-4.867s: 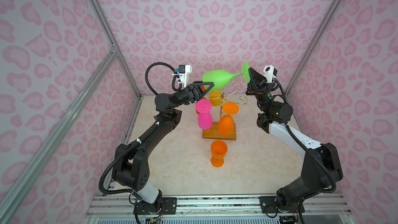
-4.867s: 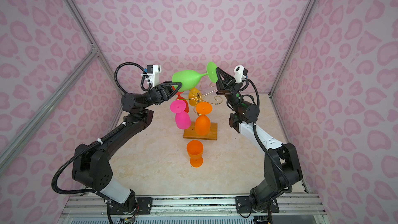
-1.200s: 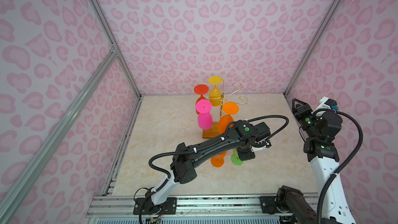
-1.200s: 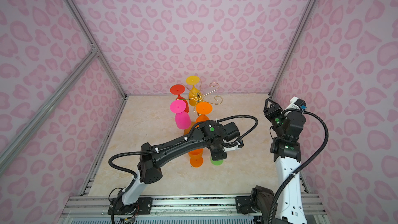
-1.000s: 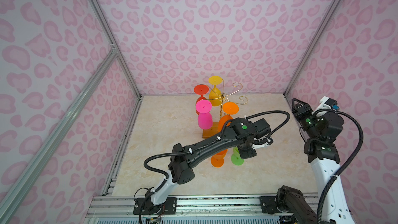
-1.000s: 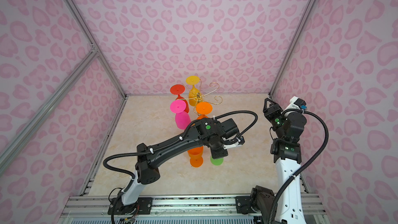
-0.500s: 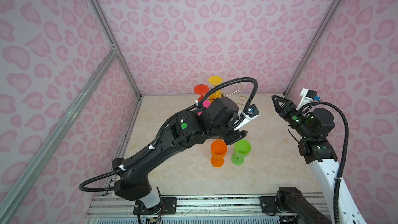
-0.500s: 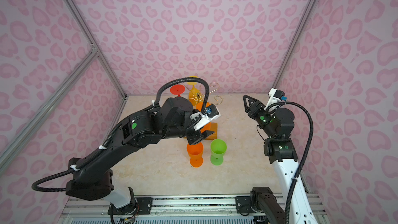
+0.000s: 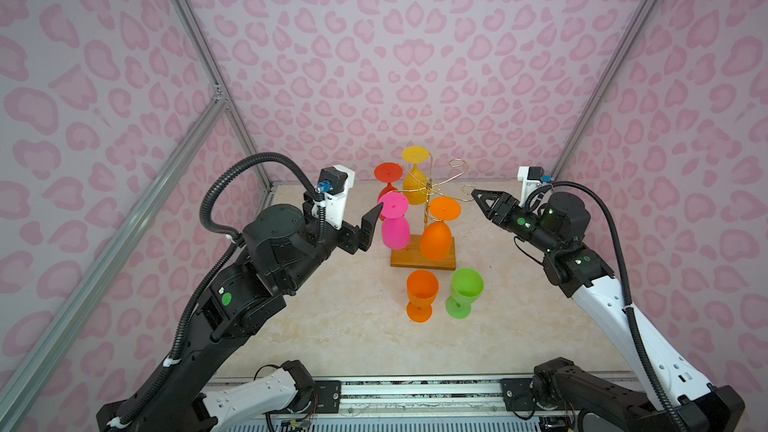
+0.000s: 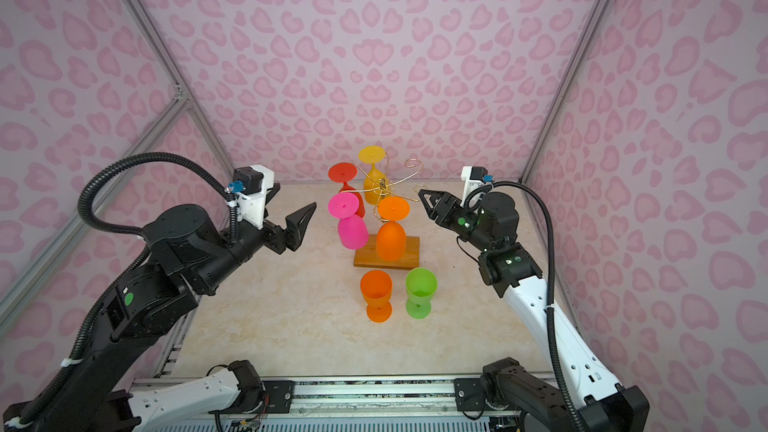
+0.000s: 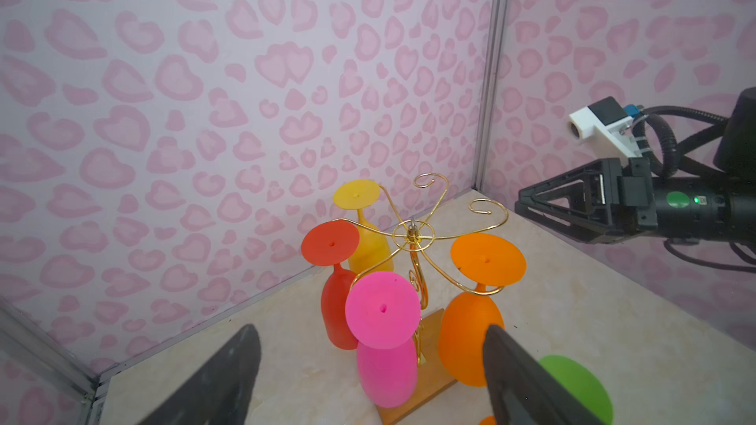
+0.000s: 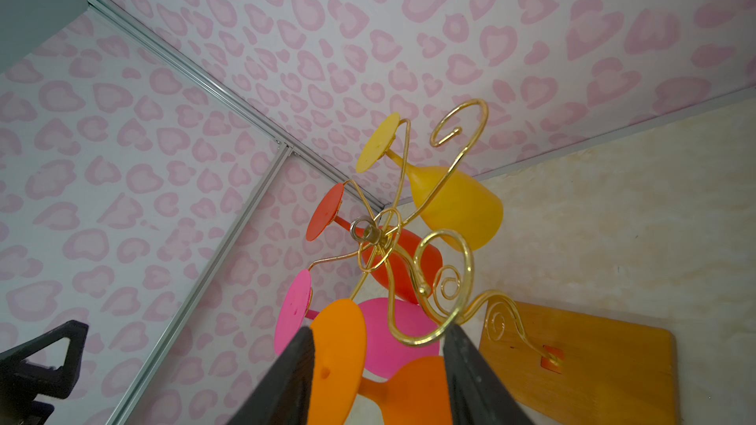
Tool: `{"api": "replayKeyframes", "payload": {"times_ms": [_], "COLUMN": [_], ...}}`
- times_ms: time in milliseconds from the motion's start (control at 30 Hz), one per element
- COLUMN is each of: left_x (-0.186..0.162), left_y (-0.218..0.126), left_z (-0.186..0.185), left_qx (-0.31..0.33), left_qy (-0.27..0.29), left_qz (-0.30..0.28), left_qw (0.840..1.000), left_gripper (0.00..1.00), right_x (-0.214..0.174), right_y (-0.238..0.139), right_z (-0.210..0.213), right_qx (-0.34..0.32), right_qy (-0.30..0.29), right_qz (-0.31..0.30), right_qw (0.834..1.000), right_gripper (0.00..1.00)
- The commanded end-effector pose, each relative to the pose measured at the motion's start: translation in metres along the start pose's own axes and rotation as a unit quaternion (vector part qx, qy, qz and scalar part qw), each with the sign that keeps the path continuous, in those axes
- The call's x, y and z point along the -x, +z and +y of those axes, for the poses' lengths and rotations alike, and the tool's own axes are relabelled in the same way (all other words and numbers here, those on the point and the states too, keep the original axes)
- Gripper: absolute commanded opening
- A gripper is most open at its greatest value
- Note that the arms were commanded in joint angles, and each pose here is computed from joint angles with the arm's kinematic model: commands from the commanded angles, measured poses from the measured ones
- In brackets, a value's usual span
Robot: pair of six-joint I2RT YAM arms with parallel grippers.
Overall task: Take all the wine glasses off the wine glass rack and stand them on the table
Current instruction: 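Lift the left gripper away while the right gripper reaches toward the rack, then close the right gripper on the foot of the orange glass hanging on the rack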
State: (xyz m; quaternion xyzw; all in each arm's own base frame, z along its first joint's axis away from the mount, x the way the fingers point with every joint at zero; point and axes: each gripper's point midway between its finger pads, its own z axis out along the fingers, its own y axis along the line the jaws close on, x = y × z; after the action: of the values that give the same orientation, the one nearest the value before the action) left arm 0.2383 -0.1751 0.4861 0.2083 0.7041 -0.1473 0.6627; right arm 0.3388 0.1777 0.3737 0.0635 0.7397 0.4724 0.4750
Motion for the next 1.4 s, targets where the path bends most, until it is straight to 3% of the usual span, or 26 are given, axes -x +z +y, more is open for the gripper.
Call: {"api": "replayKeyframes", "payload": {"times_ms": [0, 233, 533, 1133, 1367], "left_x": [0.016, -0.011, -0.058, -0.093, -0.098], "left_y": [-0.011, -0.008, 0.014, 0.04, 0.045], "left_z": [0.02, 0.039, 0.046, 0.045, 0.044], "left_qx": [0.034, 0.073, 0.076, 0.063, 0.061], "left_qy": [-0.049, -0.072, -0.093, -0.11, -0.112], "left_qz": [-0.053, -0.032, 0.018, 0.059, 0.067], "left_qw": [0.997, 0.994, 0.993, 0.99, 0.99], "left_gripper": [0.87, 0.87, 0.87, 0.87, 0.87], "right_x": [-0.007, -0.027, -0.037, -0.038, -0.034], "right_y": [0.008, 0.022, 0.032, 0.042, 0.038], "right_z": [0.006, 0.012, 0.015, 0.02, 0.024], "right_qx": [0.01, 0.021, 0.023, 0.036, 0.041], "right_qy": [-0.007, 0.002, 0.009, 0.021, 0.021], "right_qz": [0.012, 0.035, 0.048, 0.055, 0.05], "right_qw": [1.0, 0.999, 0.999, 0.998, 0.998], "right_gripper": [0.52, 0.52, 0.49, 0.21, 0.16]}}
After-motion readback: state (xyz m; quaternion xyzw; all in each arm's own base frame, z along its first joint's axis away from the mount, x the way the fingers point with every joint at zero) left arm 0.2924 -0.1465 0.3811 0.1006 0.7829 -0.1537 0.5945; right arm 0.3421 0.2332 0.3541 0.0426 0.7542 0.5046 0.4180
